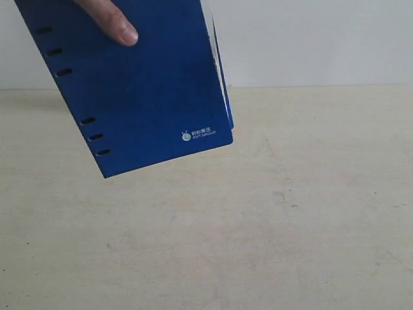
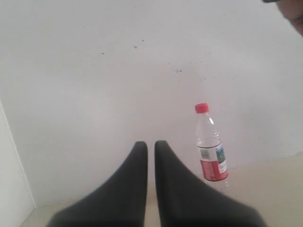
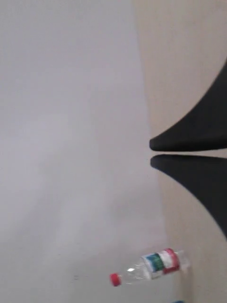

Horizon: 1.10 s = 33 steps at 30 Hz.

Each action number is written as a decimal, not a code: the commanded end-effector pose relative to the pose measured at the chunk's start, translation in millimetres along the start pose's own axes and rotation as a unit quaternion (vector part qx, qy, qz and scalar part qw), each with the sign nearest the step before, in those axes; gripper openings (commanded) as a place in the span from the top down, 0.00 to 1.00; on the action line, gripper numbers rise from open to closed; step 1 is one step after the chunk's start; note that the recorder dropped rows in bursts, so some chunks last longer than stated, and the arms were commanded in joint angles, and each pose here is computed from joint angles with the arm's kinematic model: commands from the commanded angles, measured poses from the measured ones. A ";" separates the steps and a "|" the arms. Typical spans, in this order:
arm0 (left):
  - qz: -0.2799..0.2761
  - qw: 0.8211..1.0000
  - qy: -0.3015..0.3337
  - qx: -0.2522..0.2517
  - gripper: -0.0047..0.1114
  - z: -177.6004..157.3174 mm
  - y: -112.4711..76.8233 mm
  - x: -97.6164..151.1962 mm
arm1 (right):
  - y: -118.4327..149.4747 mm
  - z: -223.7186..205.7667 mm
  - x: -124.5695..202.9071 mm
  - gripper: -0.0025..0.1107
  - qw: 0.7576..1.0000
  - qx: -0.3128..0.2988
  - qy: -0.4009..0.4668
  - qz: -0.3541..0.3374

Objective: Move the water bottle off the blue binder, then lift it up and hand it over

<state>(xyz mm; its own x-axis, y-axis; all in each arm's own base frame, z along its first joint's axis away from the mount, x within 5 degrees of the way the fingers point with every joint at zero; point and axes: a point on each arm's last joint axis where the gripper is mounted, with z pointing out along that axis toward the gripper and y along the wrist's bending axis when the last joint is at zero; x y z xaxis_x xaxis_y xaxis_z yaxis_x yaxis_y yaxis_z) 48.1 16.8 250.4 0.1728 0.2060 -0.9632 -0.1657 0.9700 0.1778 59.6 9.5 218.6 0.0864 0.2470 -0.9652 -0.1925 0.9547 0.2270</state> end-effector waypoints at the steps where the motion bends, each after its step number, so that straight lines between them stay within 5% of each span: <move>1: -0.013 0.999 0.011 -0.037 0.92 -0.2 6.8 3.5 | -4.3 -5.6 -9.3 0.98 0.997 0.042 -0.060 -0.011; 16: -0.016 0.999 0.012 -0.039 0.92 -0.2 7.0 3.8 | -4.7 -5.7 -9.2 0.98 0.997 0.046 -0.060 -0.013; 19: -0.016 0.999 0.012 -0.039 0.92 -0.2 7.0 3.8 | -5.2 -5.1 2.5 0.98 0.995 0.047 0.008 -0.082; 22: -0.016 0.999 0.012 -0.039 0.92 -0.2 7.0 3.8 | -11.9 -12.3 34.8 0.98 0.975 0.068 0.193 -0.091; 33: -0.016 0.999 0.013 -0.040 0.92 -0.2 7.3 3.8 | -19.2 -13.8 33.8 0.98 0.968 0.137 0.188 -0.090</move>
<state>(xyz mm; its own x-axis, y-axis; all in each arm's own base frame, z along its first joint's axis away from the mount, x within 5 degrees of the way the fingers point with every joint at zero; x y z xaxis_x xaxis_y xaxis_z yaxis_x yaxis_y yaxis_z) 46.8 24.8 249.9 0.1565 0.1889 -0.9694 -0.2465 0.9580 0.1469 53.1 0.3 179.1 -0.2838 0.0497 -0.9576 0.0136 0.9988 0.0478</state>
